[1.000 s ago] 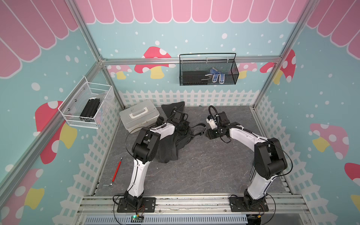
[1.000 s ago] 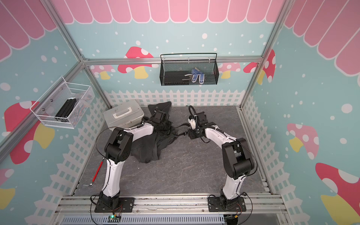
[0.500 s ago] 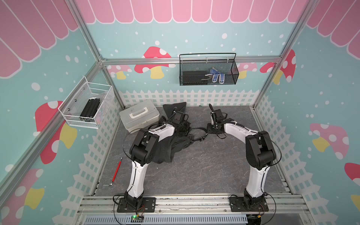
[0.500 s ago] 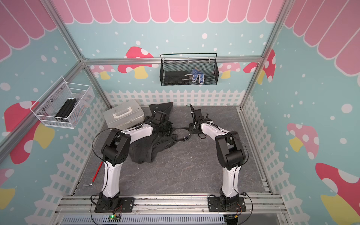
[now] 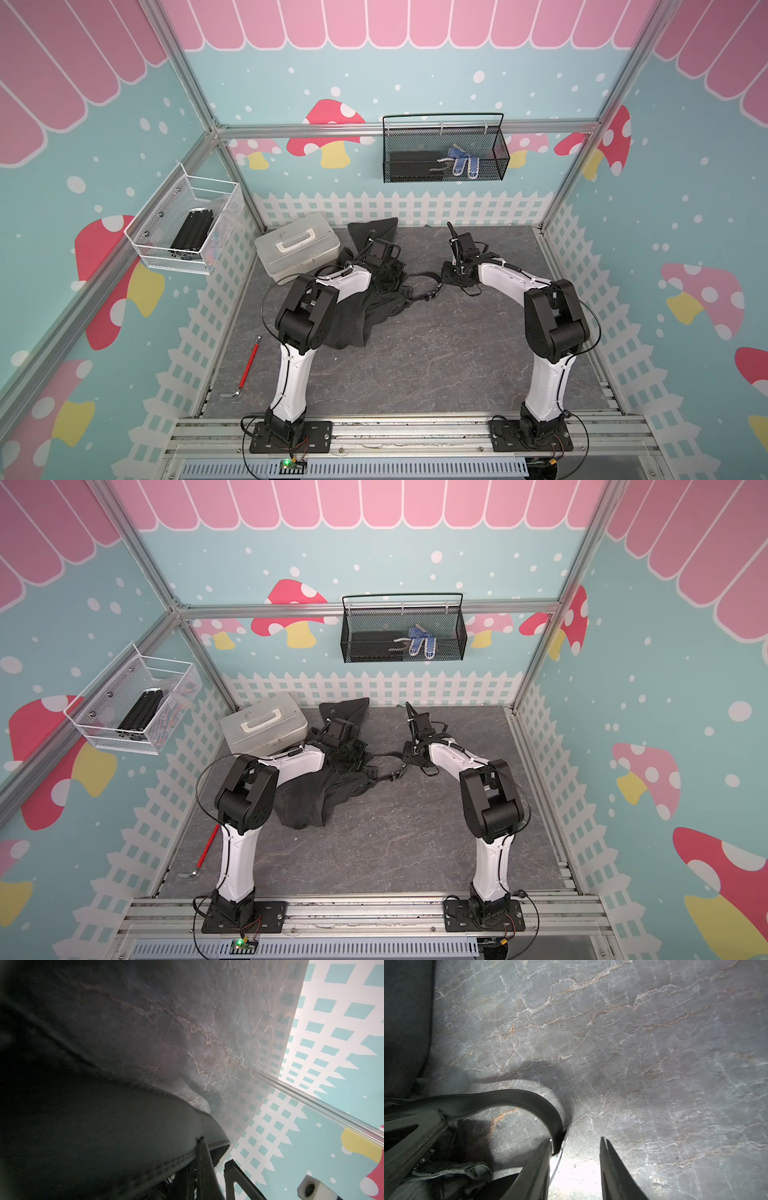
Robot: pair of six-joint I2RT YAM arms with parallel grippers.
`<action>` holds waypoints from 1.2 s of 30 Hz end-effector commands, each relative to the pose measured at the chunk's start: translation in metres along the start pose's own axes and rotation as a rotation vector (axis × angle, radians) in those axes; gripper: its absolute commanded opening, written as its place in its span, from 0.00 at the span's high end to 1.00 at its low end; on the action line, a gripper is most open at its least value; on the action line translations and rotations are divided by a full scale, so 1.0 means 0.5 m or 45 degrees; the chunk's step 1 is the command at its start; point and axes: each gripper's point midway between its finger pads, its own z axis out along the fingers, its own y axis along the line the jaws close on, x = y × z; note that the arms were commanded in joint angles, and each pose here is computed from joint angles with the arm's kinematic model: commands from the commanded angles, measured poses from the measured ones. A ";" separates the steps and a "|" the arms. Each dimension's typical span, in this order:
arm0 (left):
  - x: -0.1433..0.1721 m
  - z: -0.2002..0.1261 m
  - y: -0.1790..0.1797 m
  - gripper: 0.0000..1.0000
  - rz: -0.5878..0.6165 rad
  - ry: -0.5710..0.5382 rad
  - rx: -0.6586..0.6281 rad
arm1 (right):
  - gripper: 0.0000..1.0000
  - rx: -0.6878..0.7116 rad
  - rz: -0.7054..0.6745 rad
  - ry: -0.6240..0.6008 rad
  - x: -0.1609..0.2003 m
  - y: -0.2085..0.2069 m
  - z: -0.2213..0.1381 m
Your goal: Remove the belt from the trousers
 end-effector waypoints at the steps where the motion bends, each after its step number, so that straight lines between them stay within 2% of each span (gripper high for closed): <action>1: -0.014 -0.020 0.005 1.00 0.005 -0.033 -0.012 | 0.60 0.001 0.033 0.044 0.026 0.004 0.019; 18: -0.016 -0.014 0.000 1.00 0.006 -0.027 -0.007 | 0.69 -0.031 0.045 0.054 0.038 0.022 0.051; 29: -0.017 -0.018 -0.004 1.00 0.008 -0.031 0.000 | 0.86 -0.035 0.058 0.095 0.056 0.021 0.067; 33: -0.021 -0.018 -0.007 1.00 0.004 -0.038 0.003 | 1.00 -0.032 0.056 0.100 0.060 0.019 0.067; 36: -0.039 -0.017 -0.025 1.00 -0.011 -0.048 0.028 | 1.00 -0.029 0.055 0.120 0.072 0.016 0.071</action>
